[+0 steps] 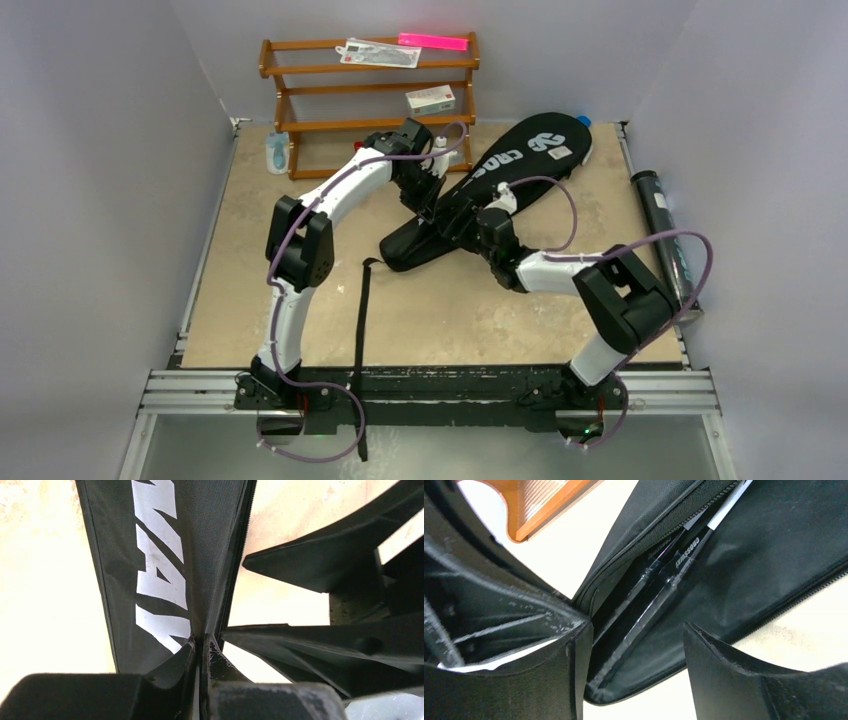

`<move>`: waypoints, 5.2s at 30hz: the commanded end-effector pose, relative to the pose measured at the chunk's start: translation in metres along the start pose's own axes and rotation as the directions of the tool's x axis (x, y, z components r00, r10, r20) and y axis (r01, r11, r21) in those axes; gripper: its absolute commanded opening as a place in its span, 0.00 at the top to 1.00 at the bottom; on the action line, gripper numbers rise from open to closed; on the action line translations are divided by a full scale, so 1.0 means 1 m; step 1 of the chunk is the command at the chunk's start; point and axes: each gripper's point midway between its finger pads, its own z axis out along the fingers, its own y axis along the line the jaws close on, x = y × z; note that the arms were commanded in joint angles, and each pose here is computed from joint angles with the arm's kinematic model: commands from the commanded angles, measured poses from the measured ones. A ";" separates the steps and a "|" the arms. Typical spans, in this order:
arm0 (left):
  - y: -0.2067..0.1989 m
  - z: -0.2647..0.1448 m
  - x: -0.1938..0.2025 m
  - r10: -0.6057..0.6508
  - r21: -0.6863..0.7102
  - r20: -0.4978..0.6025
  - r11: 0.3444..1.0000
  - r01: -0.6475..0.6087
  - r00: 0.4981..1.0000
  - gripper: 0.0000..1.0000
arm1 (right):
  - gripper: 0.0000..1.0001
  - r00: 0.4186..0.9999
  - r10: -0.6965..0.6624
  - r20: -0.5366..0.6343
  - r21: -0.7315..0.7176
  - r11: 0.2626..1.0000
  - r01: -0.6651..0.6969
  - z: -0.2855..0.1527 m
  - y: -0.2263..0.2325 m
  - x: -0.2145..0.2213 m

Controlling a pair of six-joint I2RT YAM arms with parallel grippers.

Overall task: Pack up the badminton gear
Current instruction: Adjust the racket in the racket bag, then adjust the racket bag at the center of the board.

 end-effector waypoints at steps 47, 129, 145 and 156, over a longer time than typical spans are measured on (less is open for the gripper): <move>0.066 -0.039 0.000 0.020 -0.435 -0.022 0.900 -0.028 1.000 1.00 | 0.37 0.986 0.046 0.162 0.164 0.984 -0.073 -0.102 -0.144 -0.112; -0.079 -0.009 -0.027 0.410 0.015 0.491 0.878 -0.478 0.768 0.07 | 1.00 0.988 -0.028 0.151 -0.041 0.999 0.035 -0.076 -0.070 -0.109; -0.099 0.030 -0.004 0.533 -0.009 0.359 0.823 -0.568 0.766 0.12 | 1.00 0.989 -0.015 0.146 -0.102 0.994 0.030 -0.087 -0.047 -0.111; -0.057 0.017 -0.023 0.635 -0.416 0.224 0.748 -0.517 0.739 0.40 | 1.00 0.991 -0.009 0.133 -0.152 0.988 0.029 -0.090 -0.029 -0.107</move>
